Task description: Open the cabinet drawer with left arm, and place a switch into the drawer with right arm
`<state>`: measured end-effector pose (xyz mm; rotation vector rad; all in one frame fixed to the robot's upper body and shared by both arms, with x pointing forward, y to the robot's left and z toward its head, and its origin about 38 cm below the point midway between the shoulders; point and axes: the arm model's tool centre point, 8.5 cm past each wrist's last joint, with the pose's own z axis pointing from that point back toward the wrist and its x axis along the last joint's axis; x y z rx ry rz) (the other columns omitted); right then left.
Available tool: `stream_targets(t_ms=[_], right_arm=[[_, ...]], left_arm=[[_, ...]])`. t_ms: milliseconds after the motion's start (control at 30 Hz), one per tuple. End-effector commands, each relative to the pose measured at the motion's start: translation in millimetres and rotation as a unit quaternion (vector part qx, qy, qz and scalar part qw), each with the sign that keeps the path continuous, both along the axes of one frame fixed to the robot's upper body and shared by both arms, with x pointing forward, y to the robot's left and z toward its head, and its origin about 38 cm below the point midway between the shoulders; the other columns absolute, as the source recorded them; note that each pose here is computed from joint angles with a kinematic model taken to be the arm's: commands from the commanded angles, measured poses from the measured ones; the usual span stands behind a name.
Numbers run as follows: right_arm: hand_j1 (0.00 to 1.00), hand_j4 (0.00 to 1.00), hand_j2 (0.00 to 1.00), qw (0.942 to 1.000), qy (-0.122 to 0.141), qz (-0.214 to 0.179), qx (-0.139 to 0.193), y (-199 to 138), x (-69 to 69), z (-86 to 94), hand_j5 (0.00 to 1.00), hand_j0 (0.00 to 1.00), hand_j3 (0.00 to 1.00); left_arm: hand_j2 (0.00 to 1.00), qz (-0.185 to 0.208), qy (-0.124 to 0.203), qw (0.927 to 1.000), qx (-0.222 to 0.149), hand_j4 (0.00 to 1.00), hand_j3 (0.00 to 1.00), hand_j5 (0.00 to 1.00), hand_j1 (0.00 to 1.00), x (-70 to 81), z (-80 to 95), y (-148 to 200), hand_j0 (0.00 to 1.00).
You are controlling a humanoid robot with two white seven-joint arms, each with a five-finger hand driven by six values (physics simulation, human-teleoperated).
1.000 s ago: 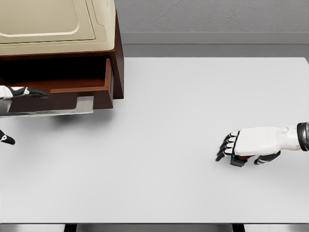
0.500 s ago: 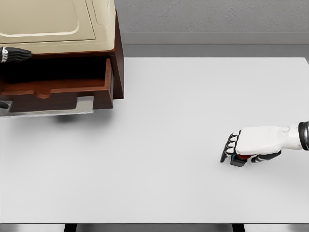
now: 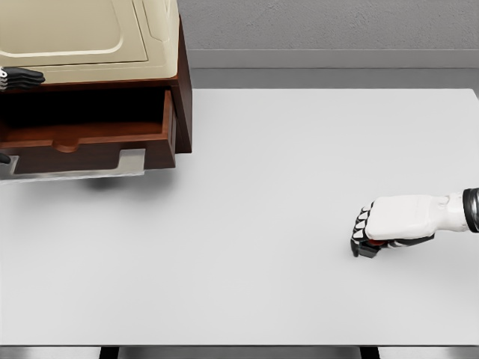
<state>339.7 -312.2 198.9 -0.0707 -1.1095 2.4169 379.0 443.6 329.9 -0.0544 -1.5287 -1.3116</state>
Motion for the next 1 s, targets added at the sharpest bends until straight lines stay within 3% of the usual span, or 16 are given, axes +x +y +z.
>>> stream_targets(t_ms=[0,233,433,600,767,967], right_arm=[[0.51,0.51,0.51,1.0000,0.000,-0.003,0.002,-1,0.5,0.7,0.51,0.51,0.51],[0.42,0.42,0.42,0.9999,-0.007,-0.006,0.009,0,3.6,7.4,0.42,0.42,0.42],[0.26,0.26,0.26,0.9985,-0.033,-0.019,0.040,-1,14.8,32.4,0.26,0.26,0.26],[0.25,0.25,0.25,0.9940,-0.080,-0.029,0.069,-2,28.0,65.8,0.25,0.25,0.25],[0.25,0.25,0.25,0.9892,-0.100,-0.009,0.107,22,36.9,76.0,0.25,0.25,0.25],[0.25,0.25,0.25,0.9795,-0.135,0.027,0.147,57,48.9,102.7,0.25,0.25,0.25]], left_arm=[[1.00,0.002,0.000,1.0000,-0.003,1.00,1.00,1.00,1.00,-0.1,1.5,1,1.00],[1.00,0.002,-0.001,1.0000,-0.003,1.00,1.00,1.00,1.00,-0.1,1.6,1,1.00],[1.00,0.002,-0.001,1.0000,-0.002,1.00,1.00,1.00,1.00,-0.2,1.5,1,1.00],[1.00,-0.001,-0.001,1.0000,-0.003,1.00,1.00,1.00,1.00,-0.4,1.6,-1,1.00],[1.00,-0.002,-0.002,1.0000,-0.003,1.00,1.00,1.00,1.00,-0.6,1.7,-1,1.00],[1.00,-0.002,-0.002,1.0000,-0.003,1.00,1.00,1.00,1.00,-0.6,1.7,-1,1.00]])
